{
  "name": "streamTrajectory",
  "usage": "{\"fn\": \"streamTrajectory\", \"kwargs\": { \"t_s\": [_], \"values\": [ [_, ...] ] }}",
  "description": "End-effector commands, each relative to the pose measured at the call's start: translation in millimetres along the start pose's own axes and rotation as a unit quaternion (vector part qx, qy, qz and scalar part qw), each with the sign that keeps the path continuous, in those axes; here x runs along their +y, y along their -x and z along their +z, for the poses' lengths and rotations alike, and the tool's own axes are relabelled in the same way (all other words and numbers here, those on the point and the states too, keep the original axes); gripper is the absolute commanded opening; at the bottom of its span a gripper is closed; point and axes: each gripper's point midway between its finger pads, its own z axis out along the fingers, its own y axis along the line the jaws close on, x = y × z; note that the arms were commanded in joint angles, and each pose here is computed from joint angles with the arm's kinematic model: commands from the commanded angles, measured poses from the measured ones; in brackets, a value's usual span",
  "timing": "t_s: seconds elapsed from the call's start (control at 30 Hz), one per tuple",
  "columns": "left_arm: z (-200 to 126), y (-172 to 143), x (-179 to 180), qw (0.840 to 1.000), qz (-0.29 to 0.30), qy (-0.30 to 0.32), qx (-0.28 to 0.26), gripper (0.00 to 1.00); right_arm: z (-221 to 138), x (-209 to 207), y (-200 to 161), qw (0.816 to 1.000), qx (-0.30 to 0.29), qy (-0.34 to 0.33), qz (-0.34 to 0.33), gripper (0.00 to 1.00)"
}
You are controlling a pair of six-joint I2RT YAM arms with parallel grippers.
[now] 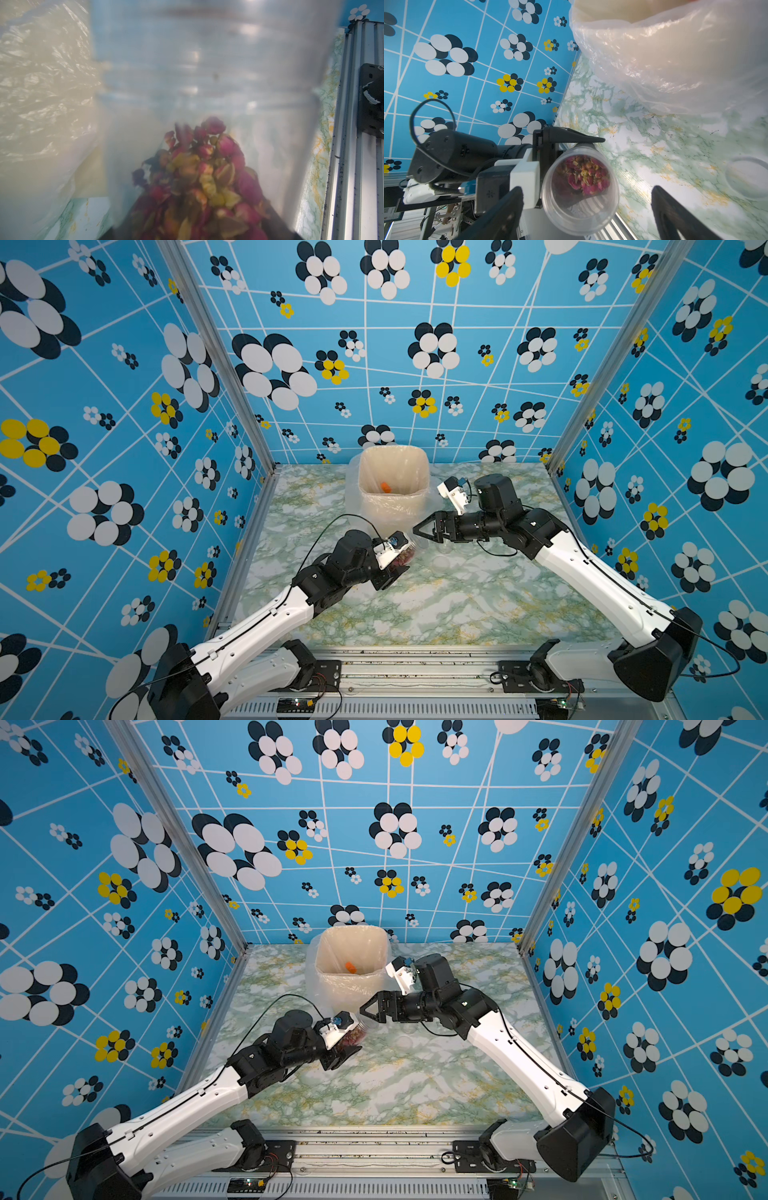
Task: Empty the moldy dried flower tea in the jars
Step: Unscrew the lid from the jar.
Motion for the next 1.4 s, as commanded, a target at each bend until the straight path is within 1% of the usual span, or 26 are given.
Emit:
{"fn": "streamTrajectory", "kwargs": {
  "t_s": [0.0, 0.13, 0.4, 0.5, 0.6, 0.67, 0.8, 0.93, 1.0, 1.1, 1.17, 1.27, 1.37],
  "values": [
    [-3, 16, 3, 1.0, 0.018, 0.009, -0.011, 0.03, 7, 5, -7, 1.0, 0.022, -0.002, -0.003, 0.98],
    [-3, 16, 3, 1.0, 0.019, 0.01, -0.011, 0.02, 14, 3, -11, 0.999, 0.035, -0.004, -0.006, 0.95],
    [-3, 15, 3, 1.0, 0.021, 0.012, -0.009, 0.03, 22, 4, -20, 0.998, 0.058, 0.003, -0.008, 0.79],
    [-3, 15, 4, 1.0, 0.021, 0.016, -0.013, 0.02, 22, 4, -21, 0.998, 0.059, 0.004, -0.011, 0.77],
    [-5, 17, 5, 0.999, 0.021, 0.021, -0.021, 0.03, 21, 5, -19, 0.998, 0.055, 0.004, -0.014, 0.74],
    [-6, 17, 5, 0.999, 0.02, 0.024, -0.027, 0.02, 20, 10, -18, 0.998, 0.053, 0.017, -0.011, 0.72],
    [-8, 16, 6, 0.999, 0.019, 0.028, -0.031, 0.03, 16, 16, -13, 0.998, 0.044, 0.034, -0.006, 0.72],
    [-9, 17, 7, 0.999, 0.02, 0.031, -0.033, 0.03, 14, 17, -12, 0.998, 0.041, 0.037, -0.006, 0.77],
    [-9, 19, 6, 0.999, 0.02, 0.03, -0.036, 0.02, 16, 17, -14, 0.998, 0.048, 0.039, -0.003, 0.77],
    [-10, 21, 6, 0.999, 0.021, 0.029, -0.038, 0.02, 18, 17, -17, 0.997, 0.056, 0.045, -0.003, 0.7],
    [-9, 21, 5, 0.999, 0.021, 0.023, -0.037, 0.02, 19, 18, -18, 0.997, 0.06, 0.05, -0.009, 0.62],
    [-8, 20, 2, 0.999, 0.019, 0.014, -0.034, 0.03, 17, 23, -20, 0.996, 0.065, 0.063, -0.025, 0.51],
    [-7, 20, -4, 0.999, 0.015, -0.004, -0.035, 0.02, 15, 28, -26, 0.992, 0.078, 0.079, -0.055, 0.44]
  ]
}}
